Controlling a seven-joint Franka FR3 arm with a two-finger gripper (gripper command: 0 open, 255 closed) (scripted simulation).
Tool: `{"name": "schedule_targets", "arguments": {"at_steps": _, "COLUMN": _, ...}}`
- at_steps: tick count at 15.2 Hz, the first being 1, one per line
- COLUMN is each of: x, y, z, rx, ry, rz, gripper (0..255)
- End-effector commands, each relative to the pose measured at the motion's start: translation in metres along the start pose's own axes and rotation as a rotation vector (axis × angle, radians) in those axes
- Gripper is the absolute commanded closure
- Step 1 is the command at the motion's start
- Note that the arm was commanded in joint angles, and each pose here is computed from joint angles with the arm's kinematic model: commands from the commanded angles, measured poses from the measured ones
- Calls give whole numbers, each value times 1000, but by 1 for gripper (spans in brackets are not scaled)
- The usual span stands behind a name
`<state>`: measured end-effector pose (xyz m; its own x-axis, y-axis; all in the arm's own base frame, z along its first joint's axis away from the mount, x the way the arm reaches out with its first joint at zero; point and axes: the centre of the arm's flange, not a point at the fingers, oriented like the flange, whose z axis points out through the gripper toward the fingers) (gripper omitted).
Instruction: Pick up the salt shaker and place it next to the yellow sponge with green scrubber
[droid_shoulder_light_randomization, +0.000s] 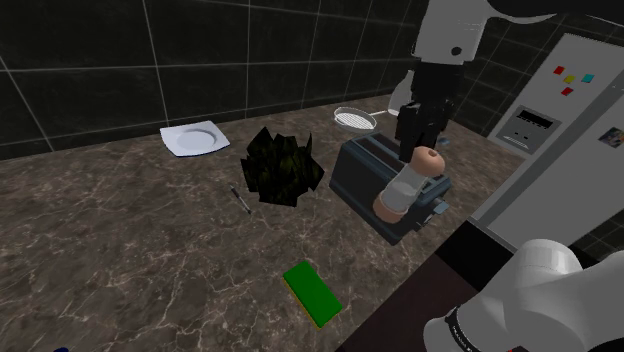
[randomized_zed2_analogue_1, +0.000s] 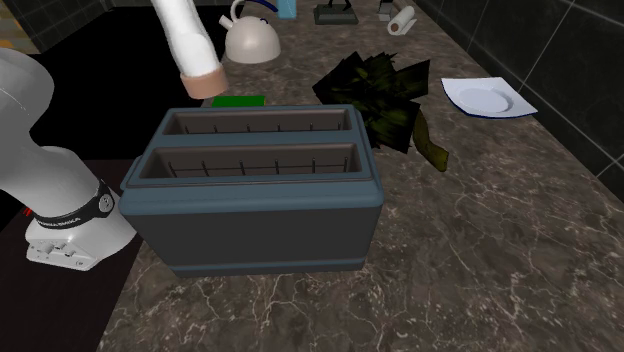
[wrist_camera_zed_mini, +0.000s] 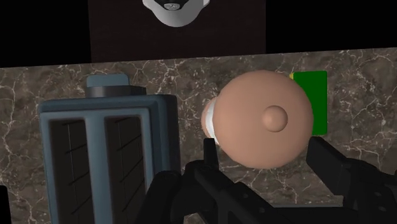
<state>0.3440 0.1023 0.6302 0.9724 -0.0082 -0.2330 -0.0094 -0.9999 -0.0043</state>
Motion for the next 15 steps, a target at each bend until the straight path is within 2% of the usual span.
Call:
{"name": "schedule_targets", "arguments": {"at_steps": 1, "x": 2, "y": 0, "z": 10, "rx": 0, "ry": 1, "rz": 0, "gripper": 255}}
{"name": "schedule_targets", "arguments": {"at_steps": 15, "x": 19, "y": 1, "z": 82, "rx": 0, "ry": 1, "rz": 0, "gripper": 255}}
